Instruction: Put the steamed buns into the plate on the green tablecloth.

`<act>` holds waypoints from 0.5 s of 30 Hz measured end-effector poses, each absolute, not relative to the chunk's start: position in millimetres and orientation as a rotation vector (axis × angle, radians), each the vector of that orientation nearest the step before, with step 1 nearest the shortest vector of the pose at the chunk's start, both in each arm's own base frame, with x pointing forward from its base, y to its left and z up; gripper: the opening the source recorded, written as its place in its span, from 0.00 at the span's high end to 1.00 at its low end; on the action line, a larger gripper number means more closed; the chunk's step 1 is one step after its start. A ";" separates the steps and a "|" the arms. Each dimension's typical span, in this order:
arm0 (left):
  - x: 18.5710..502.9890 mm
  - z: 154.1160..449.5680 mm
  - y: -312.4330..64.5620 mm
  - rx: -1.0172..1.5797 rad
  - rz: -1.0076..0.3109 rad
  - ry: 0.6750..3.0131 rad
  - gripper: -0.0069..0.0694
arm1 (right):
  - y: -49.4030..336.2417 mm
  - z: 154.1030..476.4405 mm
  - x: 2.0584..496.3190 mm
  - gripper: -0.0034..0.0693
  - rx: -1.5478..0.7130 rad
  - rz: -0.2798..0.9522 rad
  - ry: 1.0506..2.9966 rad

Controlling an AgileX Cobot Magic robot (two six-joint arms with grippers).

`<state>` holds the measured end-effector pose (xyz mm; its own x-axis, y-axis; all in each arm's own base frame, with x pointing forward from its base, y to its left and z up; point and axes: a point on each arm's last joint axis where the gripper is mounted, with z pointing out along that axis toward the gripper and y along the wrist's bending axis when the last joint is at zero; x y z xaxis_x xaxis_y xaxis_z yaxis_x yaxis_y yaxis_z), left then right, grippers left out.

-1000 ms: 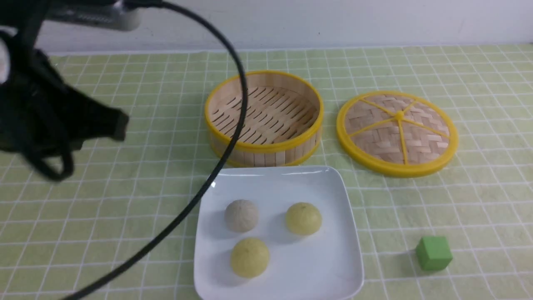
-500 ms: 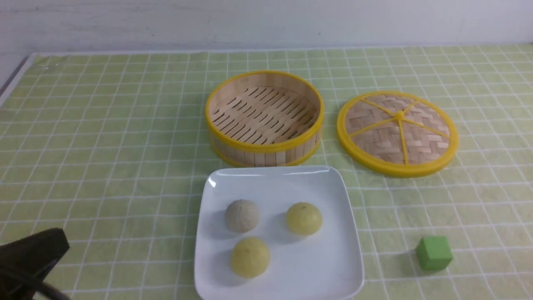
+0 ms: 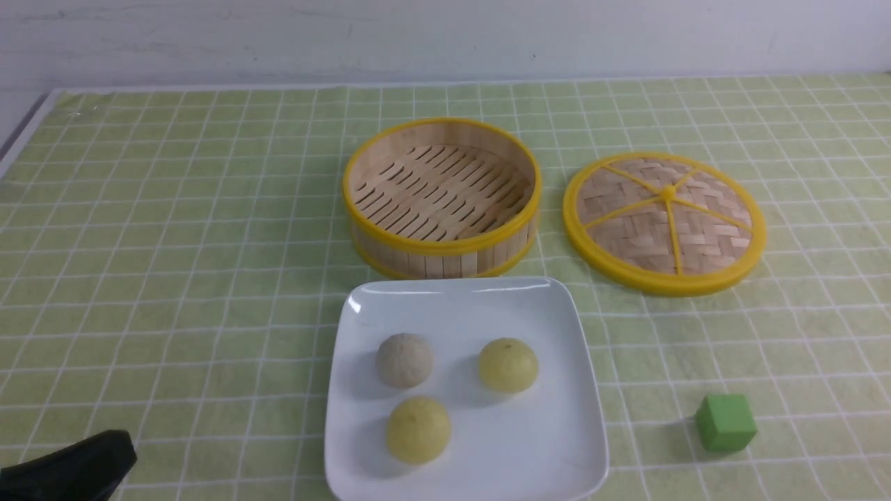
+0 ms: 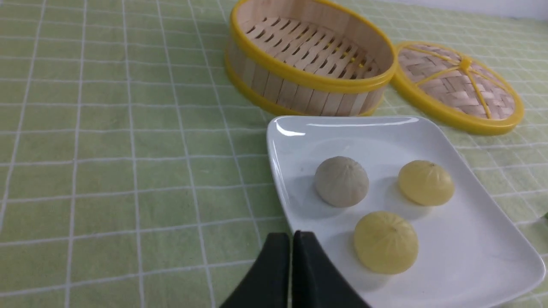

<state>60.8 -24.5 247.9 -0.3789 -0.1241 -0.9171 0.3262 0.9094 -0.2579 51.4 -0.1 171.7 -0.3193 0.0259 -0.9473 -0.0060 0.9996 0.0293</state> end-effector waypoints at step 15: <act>49.9 206.8 -9.1 0.115 -0.237 1.773 0.84 | -0.2 171.8 51.5 0.83 0.016 0.029 1.895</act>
